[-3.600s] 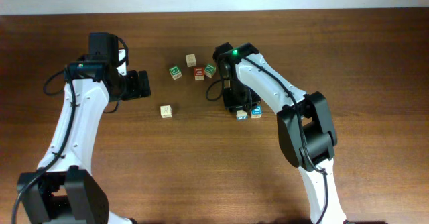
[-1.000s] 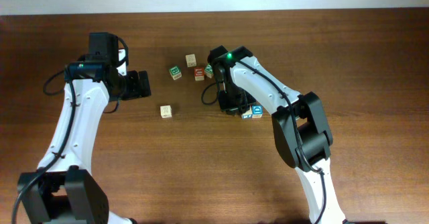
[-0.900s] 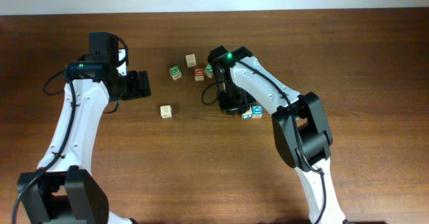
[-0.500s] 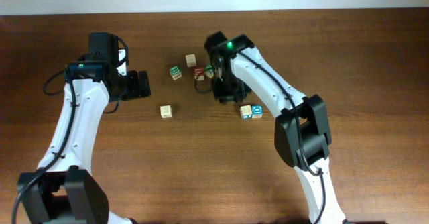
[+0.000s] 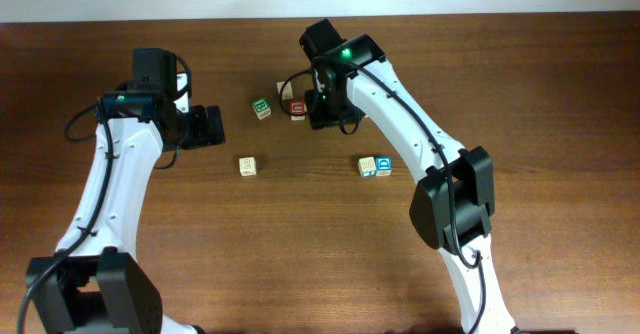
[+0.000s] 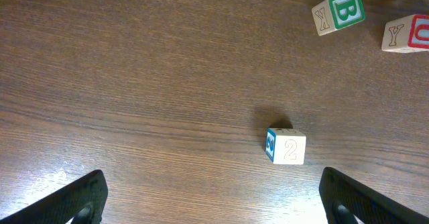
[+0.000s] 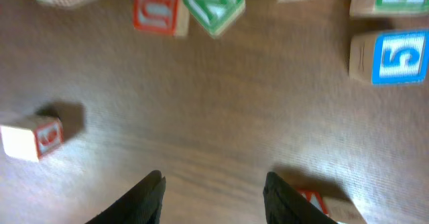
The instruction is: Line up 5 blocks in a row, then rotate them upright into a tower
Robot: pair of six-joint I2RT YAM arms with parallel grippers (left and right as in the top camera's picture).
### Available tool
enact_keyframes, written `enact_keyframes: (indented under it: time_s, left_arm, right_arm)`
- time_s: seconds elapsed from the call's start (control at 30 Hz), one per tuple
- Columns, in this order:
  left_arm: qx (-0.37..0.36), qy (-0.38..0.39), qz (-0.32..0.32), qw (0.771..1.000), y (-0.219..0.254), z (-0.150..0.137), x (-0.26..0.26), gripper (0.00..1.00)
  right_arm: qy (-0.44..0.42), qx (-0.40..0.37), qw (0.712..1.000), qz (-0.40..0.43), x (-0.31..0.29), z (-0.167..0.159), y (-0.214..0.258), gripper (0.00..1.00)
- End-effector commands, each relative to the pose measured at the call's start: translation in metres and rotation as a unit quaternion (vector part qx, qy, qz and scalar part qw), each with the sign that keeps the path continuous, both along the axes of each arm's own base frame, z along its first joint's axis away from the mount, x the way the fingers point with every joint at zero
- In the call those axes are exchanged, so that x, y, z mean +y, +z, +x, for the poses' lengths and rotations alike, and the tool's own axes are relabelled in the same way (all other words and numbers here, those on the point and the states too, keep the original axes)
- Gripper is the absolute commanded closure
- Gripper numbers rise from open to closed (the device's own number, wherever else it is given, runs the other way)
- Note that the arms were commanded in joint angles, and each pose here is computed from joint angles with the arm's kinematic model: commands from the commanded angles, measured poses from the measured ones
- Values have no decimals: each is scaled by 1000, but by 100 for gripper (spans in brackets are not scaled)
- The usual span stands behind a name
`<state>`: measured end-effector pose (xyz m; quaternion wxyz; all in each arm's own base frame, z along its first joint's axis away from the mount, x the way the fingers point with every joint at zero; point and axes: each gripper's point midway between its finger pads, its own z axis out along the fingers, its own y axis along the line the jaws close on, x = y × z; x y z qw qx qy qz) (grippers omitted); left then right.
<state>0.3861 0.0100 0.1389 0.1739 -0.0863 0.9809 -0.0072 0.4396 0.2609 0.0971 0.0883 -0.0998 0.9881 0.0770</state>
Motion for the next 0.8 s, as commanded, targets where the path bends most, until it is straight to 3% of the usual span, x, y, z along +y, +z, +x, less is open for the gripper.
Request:
enact_keyframes:
  time_s: [0.0,0.33,0.77]
  left_arm:
    - [-5,6,1,1000,3,4,1,1]
    - [-5,6,1,1000,3,4,1,1]
    - [-5,6,1,1000,3,4,1,1]
  right_arm:
    - [-41,-22,999,16,-14,23,7,51]
    - [-91,-63,994,-11,-82,68,4,50]
    - [-64,-79,994,-34,-88,74,-48,48]
